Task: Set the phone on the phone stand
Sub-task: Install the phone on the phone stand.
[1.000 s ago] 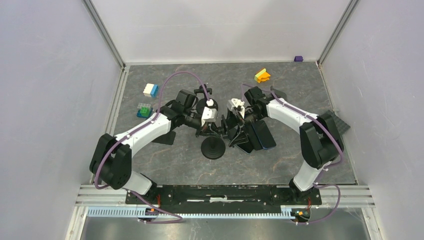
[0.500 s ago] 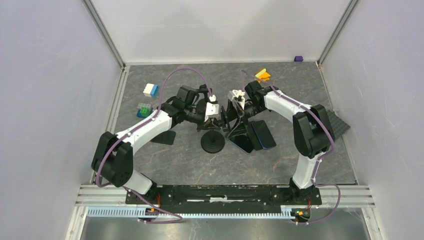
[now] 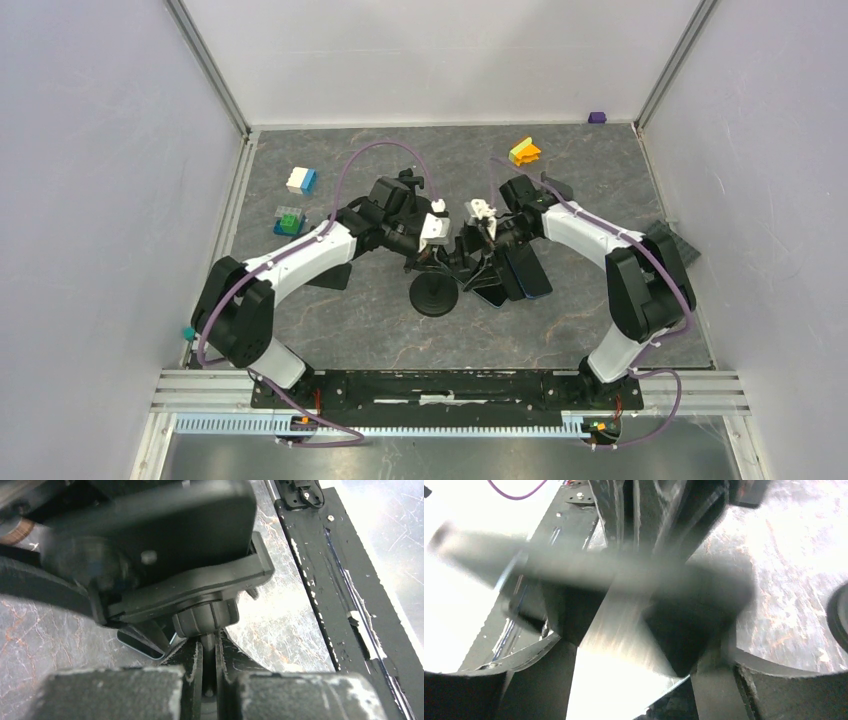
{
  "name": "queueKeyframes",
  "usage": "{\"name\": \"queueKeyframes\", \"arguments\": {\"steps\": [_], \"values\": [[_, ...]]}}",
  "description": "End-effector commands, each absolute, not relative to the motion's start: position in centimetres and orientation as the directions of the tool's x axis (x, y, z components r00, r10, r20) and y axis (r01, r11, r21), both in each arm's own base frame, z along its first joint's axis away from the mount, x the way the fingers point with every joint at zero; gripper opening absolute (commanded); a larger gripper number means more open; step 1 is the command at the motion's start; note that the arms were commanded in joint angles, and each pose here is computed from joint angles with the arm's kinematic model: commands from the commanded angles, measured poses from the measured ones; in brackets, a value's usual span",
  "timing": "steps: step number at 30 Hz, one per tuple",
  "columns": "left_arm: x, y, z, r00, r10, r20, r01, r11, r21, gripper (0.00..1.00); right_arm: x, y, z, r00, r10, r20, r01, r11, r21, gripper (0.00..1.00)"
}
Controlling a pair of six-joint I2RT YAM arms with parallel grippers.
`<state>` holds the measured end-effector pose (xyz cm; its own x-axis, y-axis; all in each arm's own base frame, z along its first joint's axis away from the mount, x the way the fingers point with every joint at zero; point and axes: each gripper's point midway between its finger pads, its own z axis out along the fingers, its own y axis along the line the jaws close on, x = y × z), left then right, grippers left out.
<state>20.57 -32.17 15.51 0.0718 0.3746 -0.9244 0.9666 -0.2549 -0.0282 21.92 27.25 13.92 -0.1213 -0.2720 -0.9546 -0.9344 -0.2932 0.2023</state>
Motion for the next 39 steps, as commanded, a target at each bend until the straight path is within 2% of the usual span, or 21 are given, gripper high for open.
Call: {"name": "queueKeyframes", "arguments": {"steps": [1,2,8,14,23,26,28,32,35,39], "values": [[11.0,-33.2,13.5,-0.075,0.429,-0.900,0.824,-0.483,-0.298,0.02,30.7,29.4,14.6,0.006,-0.346,-0.938,-0.997,-0.072,0.020,0.12],[10.8,-33.2,13.4,-0.073,0.431,-0.900,0.818,-0.490,-0.301,0.02,31.1,29.4,14.6,0.008,-0.352,-0.936,-0.998,-0.056,0.013,0.00],[10.3,-33.4,13.0,-0.044,0.450,-0.892,0.810,-0.507,-0.295,0.02,31.1,29.5,14.7,-0.006,-0.345,-0.939,-0.998,-0.050,0.025,0.00],[11.2,-33.6,12.6,-0.031,0.455,-0.890,0.847,-0.460,-0.265,0.02,30.3,29.1,15.6,0.001,-0.334,-0.942,-0.998,-0.056,0.018,0.00],[12.7,-33.1,13.1,-0.015,0.439,-0.898,0.881,-0.419,-0.219,0.02,27.8,28.0,17.2,0.078,-0.354,-0.932,-0.992,-0.125,-0.036,0.03],[12.8,-33.0,13.3,-0.010,0.436,-0.900,0.885,-0.415,-0.211,0.02,27.7,27.6,17.2,0.078,-0.373,-0.925,-0.992,-0.117,-0.036,0.14],[12.9,-32.9,13.2,-0.006,0.438,-0.899,0.885,-0.416,-0.208,0.02,27.6,27.4,17.1,0.075,-0.379,-0.923,-0.993,-0.111,-0.035,0.28],[12.9,-32.8,12.9,0.001,0.442,-0.897,0.885,-0.418,-0.205,0.02,27.5,27.1,17.0,0.065,-0.386,-0.920,-0.994,-0.101,-0.028,0.44],[12.9,-32.7,13.0,0.003,0.437,-0.899,0.885,-0.419,-0.201,0.02,27.8,26.8,17.0,0.050,-0.399,-0.915,-0.997,-0.079,-0.020,0.60],[13.1,-32.5,13.1,0.006,0.431,-0.902,0.889,-0.416,-0.193,0.02,28.3,26.3,17.2,0.036,-0.411,-0.911,-0.999,-0.044,-0.020,0.92]]}}
